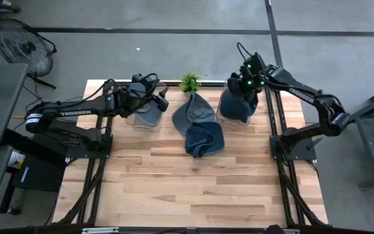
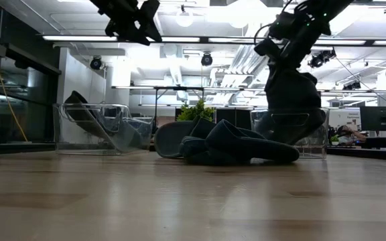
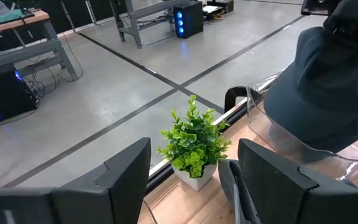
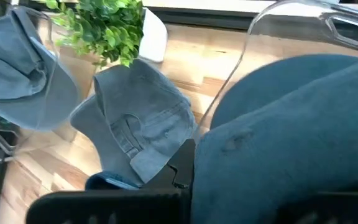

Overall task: Pick & Place hat
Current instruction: Put the bottom blue cap into the right transparent bin

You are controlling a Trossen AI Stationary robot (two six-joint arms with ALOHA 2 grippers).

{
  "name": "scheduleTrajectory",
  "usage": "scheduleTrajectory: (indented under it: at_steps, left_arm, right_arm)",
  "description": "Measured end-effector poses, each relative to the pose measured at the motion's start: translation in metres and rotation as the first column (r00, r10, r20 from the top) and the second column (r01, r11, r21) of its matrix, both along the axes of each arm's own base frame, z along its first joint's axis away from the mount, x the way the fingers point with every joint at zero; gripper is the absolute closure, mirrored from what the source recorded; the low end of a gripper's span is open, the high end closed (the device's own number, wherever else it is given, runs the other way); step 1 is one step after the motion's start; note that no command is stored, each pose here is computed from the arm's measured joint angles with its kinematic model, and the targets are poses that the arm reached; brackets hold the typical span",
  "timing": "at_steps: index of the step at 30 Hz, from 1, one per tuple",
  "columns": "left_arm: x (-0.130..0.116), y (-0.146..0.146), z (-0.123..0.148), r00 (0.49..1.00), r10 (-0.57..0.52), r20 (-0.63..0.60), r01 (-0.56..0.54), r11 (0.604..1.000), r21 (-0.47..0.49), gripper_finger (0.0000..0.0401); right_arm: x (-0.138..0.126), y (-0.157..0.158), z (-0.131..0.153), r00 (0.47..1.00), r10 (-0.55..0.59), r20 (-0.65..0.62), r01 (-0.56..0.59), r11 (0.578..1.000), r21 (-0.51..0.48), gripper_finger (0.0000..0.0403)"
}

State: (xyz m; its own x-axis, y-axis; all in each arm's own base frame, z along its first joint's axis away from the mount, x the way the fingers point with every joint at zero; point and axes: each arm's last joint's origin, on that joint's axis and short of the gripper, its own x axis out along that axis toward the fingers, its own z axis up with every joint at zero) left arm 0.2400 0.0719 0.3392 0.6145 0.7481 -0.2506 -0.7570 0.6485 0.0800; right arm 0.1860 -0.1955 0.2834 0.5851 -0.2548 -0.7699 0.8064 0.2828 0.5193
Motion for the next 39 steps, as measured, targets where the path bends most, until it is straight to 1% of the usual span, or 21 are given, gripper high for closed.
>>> scheduleTrajectory:
  at_steps: [4,8,11,20,26,35,39]
  left_arm:
    - [0.000,0.000,0.000,1.000,0.000,-0.001,0.000,1.000,0.000,0.0162]
    - [0.000,0.000,0.000,1.000,-0.001,-0.003,0.001,1.000,-0.001,0.0162]
    - [0.000,0.000,-0.001,1.000,-0.001,-0.006,0.001,1.000,-0.002,0.0162]
    - [-0.001,0.000,-0.001,1.000,0.000,-0.014,0.000,1.000,-0.003,0.0162]
    - [-0.001,0.000,-0.001,1.000,0.001,-0.014,-0.001,1.000,-0.003,0.0162]
    - [-0.001,0.000,-0.002,1.000,0.001,-0.023,-0.001,1.000,-0.004,0.0162]
    - [-0.001,0.000,-0.002,1.000,0.002,-0.022,-0.002,1.000,-0.005,0.0162]
  right_arm:
    - [-0.003,0.003,-0.003,0.999,0.002,-0.042,-0.001,1.000,0.023,0.0388]
    - [-0.004,0.003,-0.006,0.996,-0.007,-0.091,0.009,1.000,0.020,0.0388]
    - [-0.002,0.002,-0.009,0.995,0.004,-0.099,0.000,1.000,0.031,0.0388]
    - [0.010,-0.006,-0.035,0.981,0.044,-0.186,-0.027,0.995,0.093,0.0388]
    - [0.011,-0.010,-0.041,0.973,0.029,-0.228,-0.010,0.997,0.083,0.0385]
    - [0.007,-0.006,-0.041,0.962,0.057,-0.266,-0.028,0.993,0.112,0.0325]
    - [0.004,-0.003,-0.032,0.971,0.050,-0.234,-0.034,0.997,0.072,0.0290]
